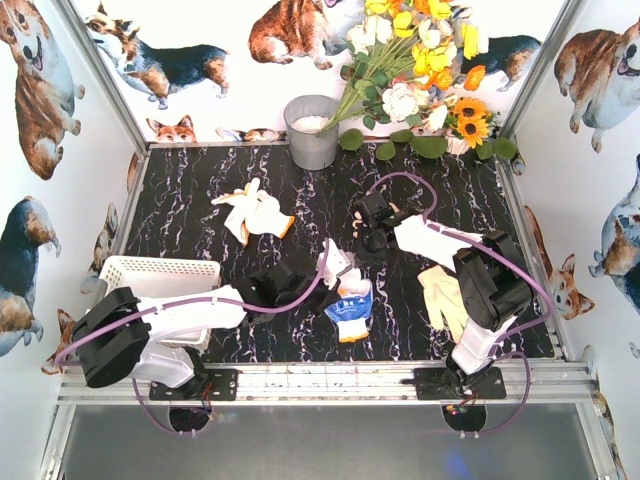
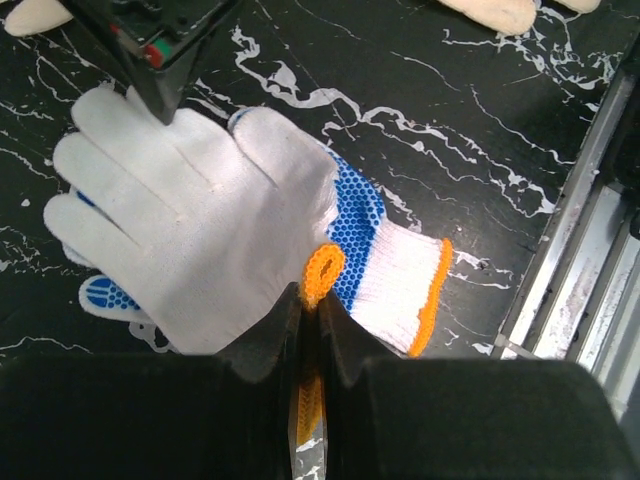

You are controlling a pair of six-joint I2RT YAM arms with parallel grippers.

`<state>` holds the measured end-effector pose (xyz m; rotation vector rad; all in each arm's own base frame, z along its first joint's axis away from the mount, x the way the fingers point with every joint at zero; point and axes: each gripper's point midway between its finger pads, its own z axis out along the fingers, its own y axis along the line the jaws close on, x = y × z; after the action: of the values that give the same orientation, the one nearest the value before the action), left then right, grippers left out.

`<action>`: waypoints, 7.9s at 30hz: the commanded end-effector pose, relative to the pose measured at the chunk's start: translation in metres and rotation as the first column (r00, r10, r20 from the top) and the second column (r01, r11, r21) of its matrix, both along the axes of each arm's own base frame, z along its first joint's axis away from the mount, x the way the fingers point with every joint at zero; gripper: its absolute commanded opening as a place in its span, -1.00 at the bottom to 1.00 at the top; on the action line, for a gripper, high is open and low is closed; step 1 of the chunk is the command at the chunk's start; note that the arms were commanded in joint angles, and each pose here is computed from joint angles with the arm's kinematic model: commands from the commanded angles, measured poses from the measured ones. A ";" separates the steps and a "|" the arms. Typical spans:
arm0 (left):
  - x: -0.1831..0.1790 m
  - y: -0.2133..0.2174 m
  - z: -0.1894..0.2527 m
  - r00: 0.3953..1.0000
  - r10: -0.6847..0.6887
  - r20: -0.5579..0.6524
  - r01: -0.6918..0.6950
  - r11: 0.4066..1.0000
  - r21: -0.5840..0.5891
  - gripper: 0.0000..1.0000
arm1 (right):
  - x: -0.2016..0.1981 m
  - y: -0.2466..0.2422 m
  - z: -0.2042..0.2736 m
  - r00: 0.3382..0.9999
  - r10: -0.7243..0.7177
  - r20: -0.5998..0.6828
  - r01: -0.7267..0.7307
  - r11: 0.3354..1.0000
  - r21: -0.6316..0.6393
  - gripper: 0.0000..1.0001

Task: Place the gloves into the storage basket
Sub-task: Pair the glove with the glove.

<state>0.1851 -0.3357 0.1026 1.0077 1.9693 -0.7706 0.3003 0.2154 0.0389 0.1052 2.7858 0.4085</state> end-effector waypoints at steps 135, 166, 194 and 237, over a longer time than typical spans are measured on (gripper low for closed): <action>0.102 0.083 -0.044 0.826 0.334 -0.455 -0.371 0.928 0.007 -1.00 | -0.131 0.000 0.023 0.996 0.016 -0.084 0.010 0.953 0.302 -1.00; 0.084 0.108 -0.096 0.762 0.442 -0.473 -0.425 0.893 0.150 -1.00 | -0.140 -0.007 -0.012 0.989 0.030 -0.144 -0.001 0.981 0.196 -0.93; 0.019 0.001 -0.034 0.847 0.186 -0.498 -0.202 0.979 0.021 -0.46 | -0.155 -0.023 -0.005 0.991 0.040 -0.128 -0.022 0.991 0.135 -0.36; 0.000 0.018 -0.020 0.858 0.187 -0.478 -0.180 0.982 0.062 -0.14 | -0.102 0.009 0.011 0.999 0.025 0.019 -0.028 0.984 0.175 0.01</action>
<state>0.1807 -0.3028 0.0730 0.6320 2.4890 -0.9125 0.1841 0.2180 0.0301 0.1381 2.8166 0.5981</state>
